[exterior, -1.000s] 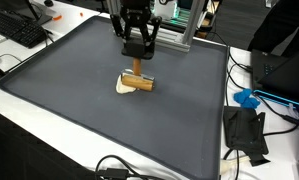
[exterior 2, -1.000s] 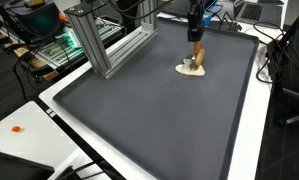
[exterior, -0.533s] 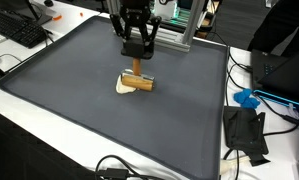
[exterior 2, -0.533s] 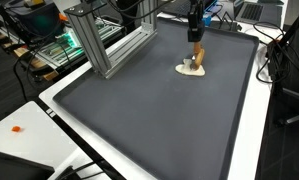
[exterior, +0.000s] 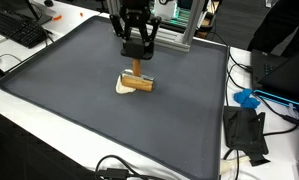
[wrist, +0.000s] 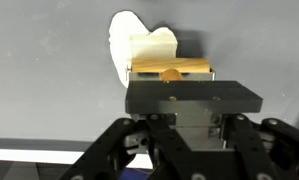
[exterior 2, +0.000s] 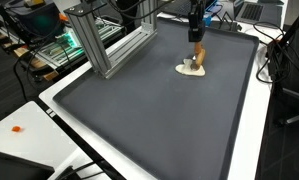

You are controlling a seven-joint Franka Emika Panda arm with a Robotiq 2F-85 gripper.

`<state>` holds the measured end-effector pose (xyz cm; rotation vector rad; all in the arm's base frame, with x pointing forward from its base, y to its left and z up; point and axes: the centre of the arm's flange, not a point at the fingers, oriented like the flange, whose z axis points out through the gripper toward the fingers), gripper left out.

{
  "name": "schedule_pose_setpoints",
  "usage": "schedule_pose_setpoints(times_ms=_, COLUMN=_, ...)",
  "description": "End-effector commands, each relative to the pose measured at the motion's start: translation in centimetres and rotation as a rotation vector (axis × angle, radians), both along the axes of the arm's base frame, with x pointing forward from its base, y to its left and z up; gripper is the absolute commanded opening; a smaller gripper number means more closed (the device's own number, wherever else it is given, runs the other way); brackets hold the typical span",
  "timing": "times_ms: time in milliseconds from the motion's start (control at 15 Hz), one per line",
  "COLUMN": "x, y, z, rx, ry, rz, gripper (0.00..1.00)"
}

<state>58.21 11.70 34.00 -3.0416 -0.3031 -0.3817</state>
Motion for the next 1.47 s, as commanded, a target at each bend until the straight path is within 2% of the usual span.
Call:
schedule_pose_setpoints(times_ms=0, x=0.5, y=0.4, z=-3.3, rx=0.034, ry=-0.026, rz=0.000, gripper=0.23)
schedule_pose_setpoints(times_ms=133, x=0.6, y=0.5, z=-3.5, rx=0.038, ry=-0.046, rz=-0.002, gripper=0.23)
schedule_pose_setpoints(times_ms=267, x=0.6, y=0.3, z=-3.7, rx=0.027, ry=-0.033, rz=0.010, gripper=0.23)
schedule_pose_setpoints(times_ms=867, x=0.0, y=-1.1, z=-1.3, rx=-0.056, ry=0.121, rz=0.080, gripper=0.23)
schedule_pose_setpoints(times_ms=1400, x=-1.2, y=-1.6, z=-1.5, rx=-0.093, ry=0.273, rz=0.095, gripper=0.23)
